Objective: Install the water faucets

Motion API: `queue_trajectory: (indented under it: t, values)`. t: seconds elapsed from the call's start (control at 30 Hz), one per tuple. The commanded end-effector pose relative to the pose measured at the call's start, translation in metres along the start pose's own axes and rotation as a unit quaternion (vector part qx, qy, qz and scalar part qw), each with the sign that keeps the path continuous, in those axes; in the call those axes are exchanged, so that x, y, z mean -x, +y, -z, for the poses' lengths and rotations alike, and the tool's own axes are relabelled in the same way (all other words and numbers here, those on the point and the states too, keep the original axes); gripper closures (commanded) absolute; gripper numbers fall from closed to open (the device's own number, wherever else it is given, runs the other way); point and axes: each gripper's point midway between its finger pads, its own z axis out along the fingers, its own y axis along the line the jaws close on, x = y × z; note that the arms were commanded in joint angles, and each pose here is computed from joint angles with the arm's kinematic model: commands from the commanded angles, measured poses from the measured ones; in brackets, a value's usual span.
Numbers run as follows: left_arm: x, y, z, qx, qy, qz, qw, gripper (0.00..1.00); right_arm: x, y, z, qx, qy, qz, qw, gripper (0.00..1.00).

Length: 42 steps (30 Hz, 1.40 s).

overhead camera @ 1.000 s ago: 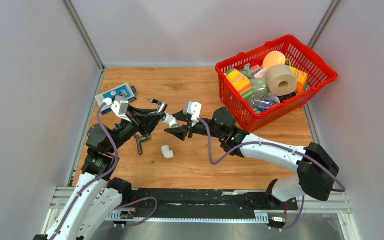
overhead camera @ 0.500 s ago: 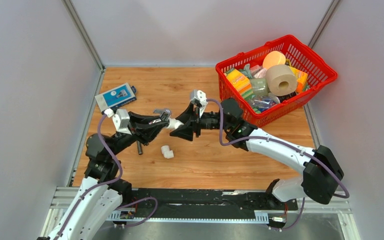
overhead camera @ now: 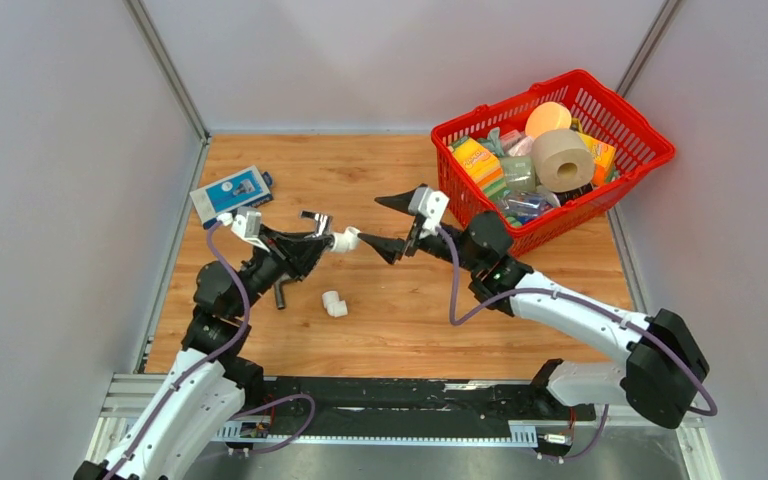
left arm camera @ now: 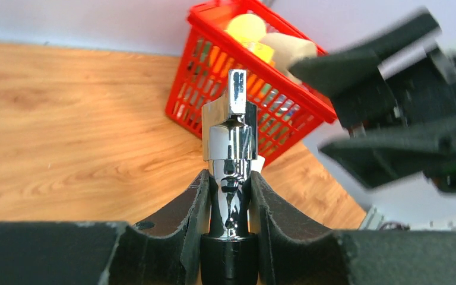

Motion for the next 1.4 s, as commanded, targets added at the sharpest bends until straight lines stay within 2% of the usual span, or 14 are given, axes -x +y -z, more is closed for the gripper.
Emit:
queue_trajectory:
  t: [0.0, 0.13, 0.23, 0.33, 0.6, 0.9, 1.07, 1.23, 1.37]
  values:
    - [0.026, 0.021, -0.006, 0.091, -0.058, 0.128, 0.986, 1.0, -0.005, 0.01, 0.011, -0.029, -0.035, 0.126, 0.991, 0.23]
    - [0.019, 0.021, -0.011, 0.096, -0.044, 0.182, 0.978, 1.0, -0.017, 0.027, 0.017, -0.037, -0.055, 0.212, 0.975, 0.22]
    - [0.018, 0.019, -0.013, 0.089, -0.041, 0.195, 0.976, 1.0, -0.02, 0.033, 0.018, -0.045, -0.071, 0.254, 0.964, 0.22]
    - [0.019, 0.018, -0.013, 0.088, -0.04, 0.2, 0.975, 1.0, -0.029, 0.038, 0.009, -0.05, -0.055, 0.289, 0.954, 0.22]
    - [0.021, 0.007, -0.014, 0.065, -0.035, 0.214, 0.974, 1.0, -0.052, 0.04, -0.011, -0.056, -0.042, 0.322, 0.944, 0.24]
    - [0.03, -0.014, -0.015, 0.019, -0.03, 0.22, 0.975, 1.0, -0.08, 0.041, -0.035, -0.042, -0.009, 0.3, 0.953, 0.3]
    - [0.04, -0.024, -0.012, -0.001, -0.039, 0.22, 0.975, 1.0, -0.09, 0.041, -0.04, -0.038, 0.011, 0.27, 0.962, 0.43]
    - [0.05, -0.032, -0.009, -0.013, -0.047, 0.206, 0.977, 1.0, -0.097, 0.05, -0.043, 0.008, 0.032, 0.212, 0.977, 0.63]
    - [0.065, -0.047, -0.009, -0.051, -0.064, 0.186, 0.979, 1.0, -0.099, 0.052, -0.043, 0.066, 0.054, 0.115, 0.99, 0.92]
